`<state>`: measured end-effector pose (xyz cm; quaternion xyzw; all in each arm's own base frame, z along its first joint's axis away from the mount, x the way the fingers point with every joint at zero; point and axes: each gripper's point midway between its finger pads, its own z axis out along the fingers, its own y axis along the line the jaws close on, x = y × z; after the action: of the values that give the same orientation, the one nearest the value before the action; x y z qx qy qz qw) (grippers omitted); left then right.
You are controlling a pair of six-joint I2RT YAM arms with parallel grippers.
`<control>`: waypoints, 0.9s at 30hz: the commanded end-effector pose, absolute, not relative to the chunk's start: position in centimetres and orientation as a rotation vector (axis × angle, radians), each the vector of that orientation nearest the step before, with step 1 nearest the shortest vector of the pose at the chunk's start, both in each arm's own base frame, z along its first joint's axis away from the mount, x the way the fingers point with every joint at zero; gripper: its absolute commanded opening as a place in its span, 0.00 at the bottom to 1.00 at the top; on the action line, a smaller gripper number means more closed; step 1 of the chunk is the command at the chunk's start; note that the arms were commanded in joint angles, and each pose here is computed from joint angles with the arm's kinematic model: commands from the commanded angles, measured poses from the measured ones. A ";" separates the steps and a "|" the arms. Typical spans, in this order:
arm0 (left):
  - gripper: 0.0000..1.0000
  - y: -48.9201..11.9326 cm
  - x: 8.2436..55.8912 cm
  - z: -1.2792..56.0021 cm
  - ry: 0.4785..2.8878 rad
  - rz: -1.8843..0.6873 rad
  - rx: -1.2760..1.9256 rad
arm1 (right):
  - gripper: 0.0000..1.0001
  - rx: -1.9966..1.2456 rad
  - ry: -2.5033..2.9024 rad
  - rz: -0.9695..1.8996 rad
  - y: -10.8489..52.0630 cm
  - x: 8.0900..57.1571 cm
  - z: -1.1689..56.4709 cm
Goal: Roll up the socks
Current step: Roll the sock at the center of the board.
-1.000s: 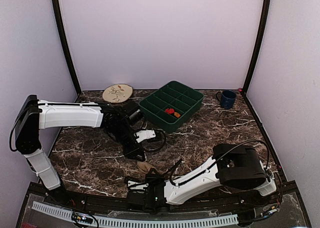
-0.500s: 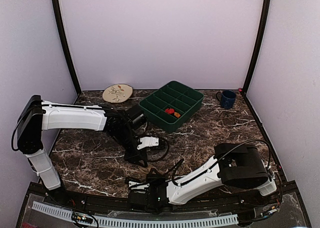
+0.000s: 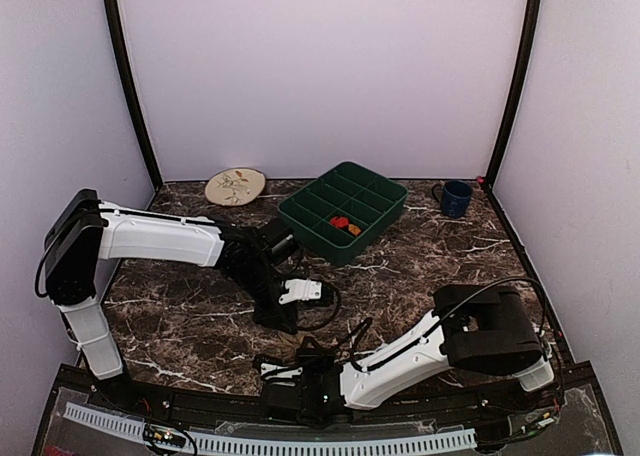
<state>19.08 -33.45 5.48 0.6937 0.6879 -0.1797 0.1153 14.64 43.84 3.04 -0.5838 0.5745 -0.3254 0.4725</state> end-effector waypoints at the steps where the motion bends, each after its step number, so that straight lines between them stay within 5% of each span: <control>1: 0.34 -34.2 19.5 5.6 1.962 -0.509 2.065 | 0.00 -1.578 1.364 -0.843 42.3 14.0 0.3; 9: 0.36 -34.3 16.6 5.2 2.001 -0.730 2.126 | 0.00 -1.589 1.347 -0.839 42.4 13.9 0.1; 27: 0.35 -33.8 14.3 2.7 2.087 -0.807 2.181 | 0.00 -1.583 1.345 -0.842 42.1 14.0 0.2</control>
<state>17.27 -34.41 4.03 0.6978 0.6734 -0.2354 0.0648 14.60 43.35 3.11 -0.6017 0.5518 -0.3350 0.4703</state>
